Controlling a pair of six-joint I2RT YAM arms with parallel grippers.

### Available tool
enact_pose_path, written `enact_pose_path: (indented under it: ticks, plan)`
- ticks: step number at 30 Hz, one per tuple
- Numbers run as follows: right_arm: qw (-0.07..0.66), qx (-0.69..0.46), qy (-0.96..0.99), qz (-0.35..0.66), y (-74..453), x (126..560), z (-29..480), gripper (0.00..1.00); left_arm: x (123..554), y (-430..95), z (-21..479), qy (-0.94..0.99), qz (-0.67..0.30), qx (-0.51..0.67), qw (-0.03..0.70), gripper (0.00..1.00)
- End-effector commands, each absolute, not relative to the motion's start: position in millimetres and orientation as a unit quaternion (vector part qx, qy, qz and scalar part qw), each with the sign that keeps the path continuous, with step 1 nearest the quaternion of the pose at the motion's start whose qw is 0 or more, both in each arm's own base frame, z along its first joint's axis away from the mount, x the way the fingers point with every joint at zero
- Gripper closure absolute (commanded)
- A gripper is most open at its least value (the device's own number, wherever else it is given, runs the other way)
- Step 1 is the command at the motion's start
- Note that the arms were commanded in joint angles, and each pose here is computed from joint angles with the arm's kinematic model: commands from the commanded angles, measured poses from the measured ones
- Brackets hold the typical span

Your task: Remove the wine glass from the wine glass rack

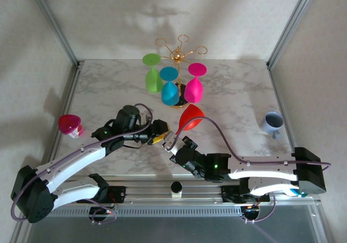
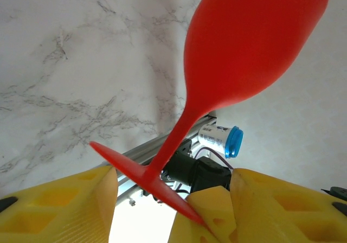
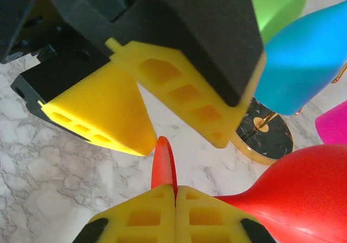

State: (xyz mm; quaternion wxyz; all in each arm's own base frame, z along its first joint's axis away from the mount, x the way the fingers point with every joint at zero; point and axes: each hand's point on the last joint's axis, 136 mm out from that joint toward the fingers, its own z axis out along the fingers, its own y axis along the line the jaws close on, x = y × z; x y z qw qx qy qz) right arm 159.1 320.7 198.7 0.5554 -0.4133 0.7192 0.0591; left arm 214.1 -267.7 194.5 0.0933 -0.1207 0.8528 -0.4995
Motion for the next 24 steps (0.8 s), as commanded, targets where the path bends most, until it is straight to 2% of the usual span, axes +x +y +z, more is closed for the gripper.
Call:
enact_pose_path:
  ticks: [1, 24]
  plan:
    - [0.570, -0.405, 0.713, 0.058, 326, 158, 207, 1.00, 212, -274, 197, 0.846, -0.513, -0.115, 0.087, 0.44]
    - [0.592, -0.406, 0.693, 0.062, 331, 153, 219, 1.00, 211, -277, 178, 0.842, -0.517, -0.140, 0.068, 0.59]
